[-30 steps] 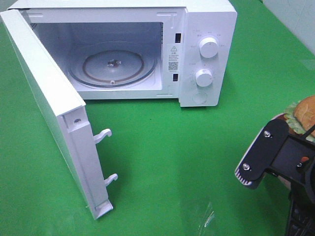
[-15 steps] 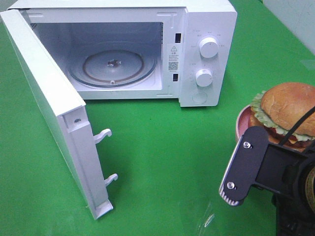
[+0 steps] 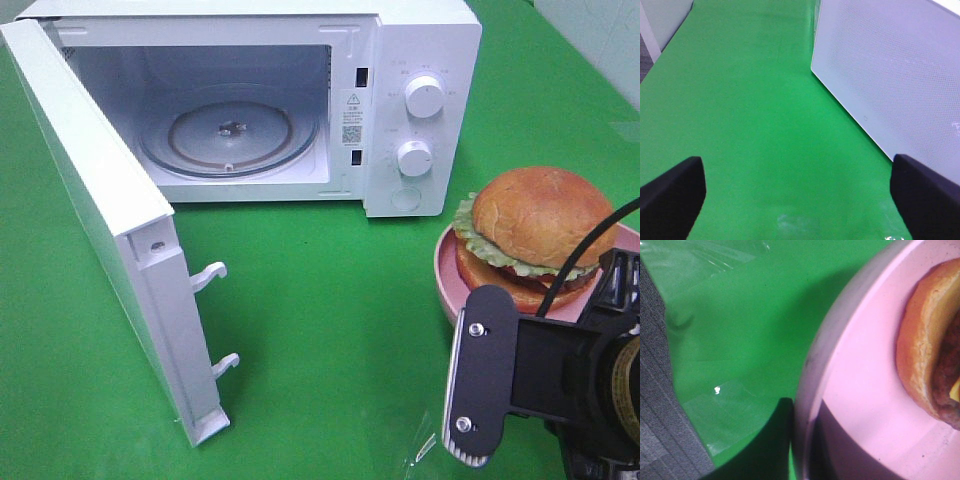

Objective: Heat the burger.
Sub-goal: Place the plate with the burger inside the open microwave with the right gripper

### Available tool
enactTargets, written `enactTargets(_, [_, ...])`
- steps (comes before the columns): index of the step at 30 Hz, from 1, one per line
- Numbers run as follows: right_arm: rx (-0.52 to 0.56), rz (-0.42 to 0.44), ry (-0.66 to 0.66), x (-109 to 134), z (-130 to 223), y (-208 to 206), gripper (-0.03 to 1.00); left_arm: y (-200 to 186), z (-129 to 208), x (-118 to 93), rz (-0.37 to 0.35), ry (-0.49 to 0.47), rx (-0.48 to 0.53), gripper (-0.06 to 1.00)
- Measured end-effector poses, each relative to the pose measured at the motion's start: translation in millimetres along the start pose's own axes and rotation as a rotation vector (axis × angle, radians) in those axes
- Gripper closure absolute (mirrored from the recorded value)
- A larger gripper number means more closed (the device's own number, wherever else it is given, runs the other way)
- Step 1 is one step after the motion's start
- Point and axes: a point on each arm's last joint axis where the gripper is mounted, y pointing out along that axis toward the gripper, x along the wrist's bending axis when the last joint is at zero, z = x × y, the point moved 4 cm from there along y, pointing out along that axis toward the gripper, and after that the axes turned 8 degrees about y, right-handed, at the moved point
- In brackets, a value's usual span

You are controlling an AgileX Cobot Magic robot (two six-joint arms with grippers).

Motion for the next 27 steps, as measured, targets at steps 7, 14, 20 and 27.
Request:
enactTargets(7, [-0.022, 0.027, -0.079, -3.0, -2.4, 0.4, 0.88, 0.0, 0.0, 0.0, 0.0, 0.0, 0.0, 0.03])
enactTargets(14, [-0.069, 0.005, -0.17, 0.5, -8.4, 0.1, 0.87, 0.0, 0.0, 0.0, 0.0, 0.0, 0.0, 0.03])
enactTargets(20, [-0.114, 0.0, -0.247, 2.3, -14.3, -0.2, 0.86, 0.0, 0.0, 0.0, 0.0, 0.0, 0.0, 0.03])
enactTargets(27, [-0.17, -0.003, -0.331, 4.4, -21.2, -1.2, 0.85, 0.0, 0.0, 0.0, 0.0, 0.0, 0.0, 0.03])
